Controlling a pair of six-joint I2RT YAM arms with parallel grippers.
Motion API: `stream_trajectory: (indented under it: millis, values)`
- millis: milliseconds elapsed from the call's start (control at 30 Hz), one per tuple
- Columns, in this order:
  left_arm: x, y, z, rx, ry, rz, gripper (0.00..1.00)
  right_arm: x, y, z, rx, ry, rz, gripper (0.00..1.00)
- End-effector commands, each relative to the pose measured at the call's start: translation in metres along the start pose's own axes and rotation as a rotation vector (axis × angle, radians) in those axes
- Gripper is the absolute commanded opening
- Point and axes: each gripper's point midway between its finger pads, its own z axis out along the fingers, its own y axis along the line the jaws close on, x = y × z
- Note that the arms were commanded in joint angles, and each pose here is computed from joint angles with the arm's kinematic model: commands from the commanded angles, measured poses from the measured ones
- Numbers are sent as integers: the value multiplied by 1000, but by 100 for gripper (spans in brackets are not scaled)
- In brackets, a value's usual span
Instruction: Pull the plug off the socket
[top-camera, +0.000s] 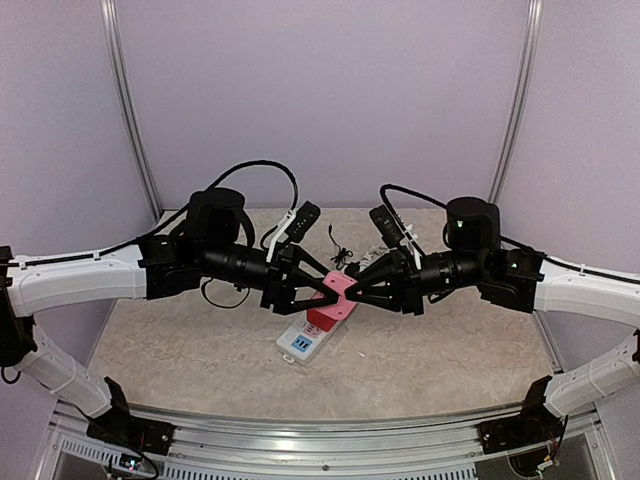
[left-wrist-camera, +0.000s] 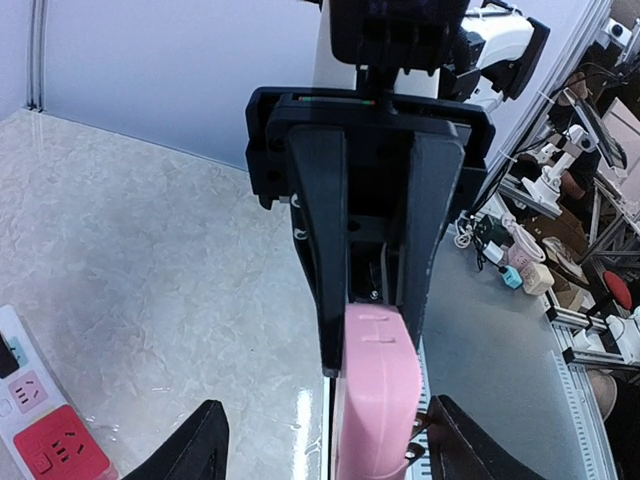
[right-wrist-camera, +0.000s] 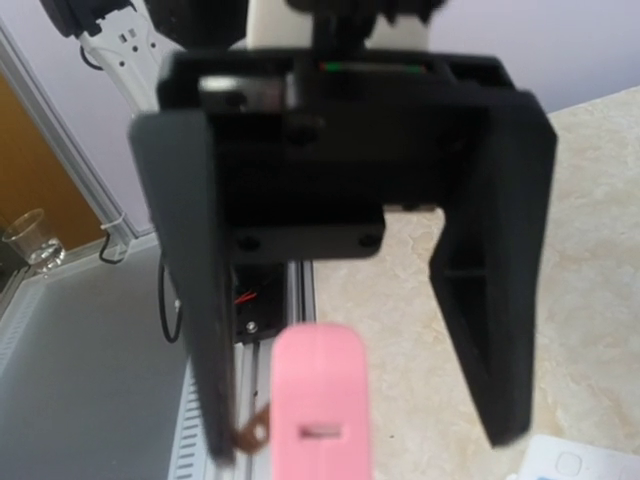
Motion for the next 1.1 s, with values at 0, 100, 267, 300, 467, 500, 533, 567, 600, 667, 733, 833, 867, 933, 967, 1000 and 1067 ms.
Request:
stream_trajectory:
  millis: [0, 100, 267, 300, 467, 500, 533, 567, 600, 667, 733, 833, 867, 933, 967, 1000, 1067]
  values:
    - [9, 18, 7, -89, 52, -19, 65, -20, 11, -2, -49, -57, -36, 0]
    - [12, 27, 10, -136, 75, -30, 63, -21, 13, -2, -61, -64, -33, 0]
    - [12, 22, 13, -134, 86, -17, 66, -17, 10, -2, -50, -61, -27, 0]
    - [9, 18, 12, -117, 81, -8, 68, -17, 10, -2, -45, -60, -28, 0]
    - [-4, -3, 1, -53, 29, 33, 73, -14, 6, -1, -25, -48, -27, 0]
    - [-8, -6, -4, -48, 14, 37, 73, -13, 5, -1, -22, -46, -26, 0]
    - [-13, -9, -9, -43, -4, 43, 73, -13, 5, -1, -19, -46, -25, 0]
    - [-14, -9, -12, -40, -11, 41, 73, -12, 5, -1, -20, -44, -23, 0]
    - [-16, -10, -16, -42, -20, 40, 72, -12, 4, -1, -19, -43, -24, 0]
    - [-16, -9, -22, -46, -27, 36, 72, -13, 5, -1, -21, -44, -24, 0]
    - [-15, -6, -25, -53, -27, 23, 70, -13, 5, 0, -25, -46, -24, 0]
    - [-12, 4, -26, -82, -23, -2, 65, -15, 6, -1, -31, -53, -26, 0]
    - [-12, 6, -26, -86, -22, -7, 64, -15, 7, -1, -32, -54, -25, 0]
    - [-10, 8, -24, -83, -16, -11, 60, -17, 7, -2, -32, -57, -25, 0]
    - [-9, 8, -23, -82, -12, -12, 59, -16, 7, -2, -32, -56, -23, 0]
    - [-8, 9, -21, -80, -7, -15, 57, -16, 7, -1, -33, -55, -23, 0]
    - [-6, 11, -17, -81, 2, -19, 55, -16, 8, -1, -35, -56, -23, 0]
